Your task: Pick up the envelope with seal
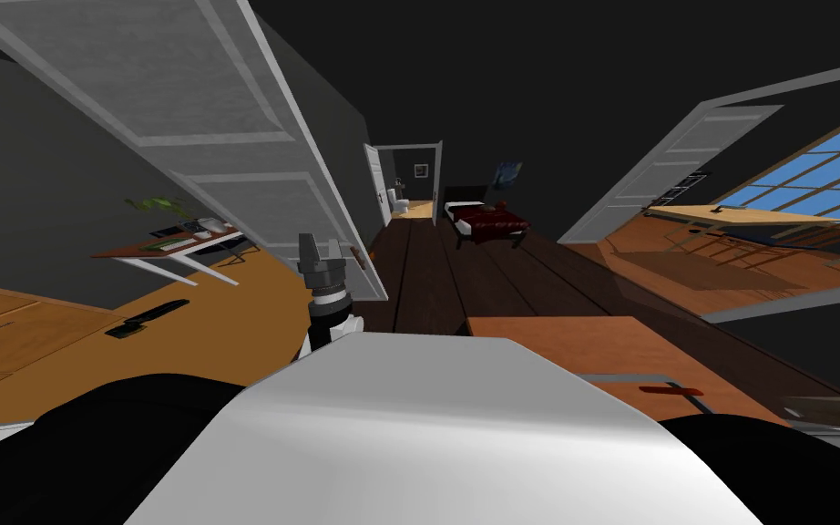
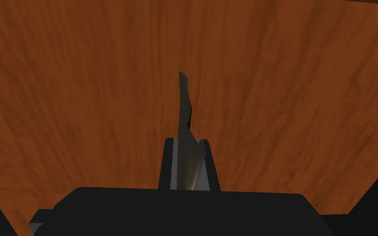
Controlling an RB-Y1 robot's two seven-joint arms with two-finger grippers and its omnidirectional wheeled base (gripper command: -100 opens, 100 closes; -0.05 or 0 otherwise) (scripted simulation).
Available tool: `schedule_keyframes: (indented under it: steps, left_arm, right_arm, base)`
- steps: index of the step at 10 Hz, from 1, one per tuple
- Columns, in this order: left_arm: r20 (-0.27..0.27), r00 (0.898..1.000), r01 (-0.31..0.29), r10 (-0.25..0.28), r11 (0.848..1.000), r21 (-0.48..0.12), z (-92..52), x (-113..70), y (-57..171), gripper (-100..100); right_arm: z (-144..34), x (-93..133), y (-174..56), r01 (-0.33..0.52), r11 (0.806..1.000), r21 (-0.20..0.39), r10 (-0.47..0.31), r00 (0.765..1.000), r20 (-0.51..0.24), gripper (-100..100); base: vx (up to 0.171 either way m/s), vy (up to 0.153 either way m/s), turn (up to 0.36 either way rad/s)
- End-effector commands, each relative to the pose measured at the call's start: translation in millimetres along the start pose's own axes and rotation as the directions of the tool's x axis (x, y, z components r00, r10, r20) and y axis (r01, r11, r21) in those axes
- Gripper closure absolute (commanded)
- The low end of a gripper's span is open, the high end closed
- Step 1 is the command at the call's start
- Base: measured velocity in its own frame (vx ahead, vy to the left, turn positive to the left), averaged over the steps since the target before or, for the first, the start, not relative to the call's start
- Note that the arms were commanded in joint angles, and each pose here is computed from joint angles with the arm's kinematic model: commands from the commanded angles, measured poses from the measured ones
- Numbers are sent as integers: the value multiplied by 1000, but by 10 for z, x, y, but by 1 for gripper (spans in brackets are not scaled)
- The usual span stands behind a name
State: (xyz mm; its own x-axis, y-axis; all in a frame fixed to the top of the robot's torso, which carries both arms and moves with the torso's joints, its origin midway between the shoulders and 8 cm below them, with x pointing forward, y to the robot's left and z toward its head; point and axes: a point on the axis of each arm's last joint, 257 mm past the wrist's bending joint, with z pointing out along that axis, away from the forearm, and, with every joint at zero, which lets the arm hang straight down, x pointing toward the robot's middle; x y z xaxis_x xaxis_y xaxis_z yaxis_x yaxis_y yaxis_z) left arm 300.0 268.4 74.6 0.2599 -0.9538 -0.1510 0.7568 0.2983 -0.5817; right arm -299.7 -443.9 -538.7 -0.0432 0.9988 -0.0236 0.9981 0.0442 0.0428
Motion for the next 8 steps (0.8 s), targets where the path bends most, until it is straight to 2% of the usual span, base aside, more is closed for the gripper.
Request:
schedule_keyframes:
  steps: [1,2,3,4,6,7,8]
  left_arm:
    - [0,1000,0,0,1000,0,0,0,0,0]
    - [0,1000,0,0,1000,0,0,0,0,0]
    - [0,1000,0,0,1000,0,0,0,0,0]
    - [0,1000,0,0,1000,0,0,0,0,0]
    - [0,1000,0,0,1000,0,0,0,0,0]
    - [0,1000,0,0,1000,0,0,0,0,0]
    - [0,1000,0,0,1000,0,0,0,0,0]
  right_arm:
    - [0,0,0,0,1000,0,0,1000,0,100]
    - [0,-1,-2,0,1000,0,0,1000,0,100]
    - [-1,-2,-3,0,1000,1,0,1000,1,0]
    - [-128,-68,-96,1,1000,12,-1,1000,-3,100]
    - [-213,-112,-150,0,1000,18,0,1000,-6,100]
    - [-184,-114,-128,2,1000,17,-2,1000,-5,100]
    - [-187,-114,-124,2,1000,16,-2,1000,-6,0]
  base:
    - [0,0,0]
    - [0,0,0]
    - [0,0,0]
    - [28,25,12]
    - [56,36,6]
    - [22,12,2]
    - [0,0,0]
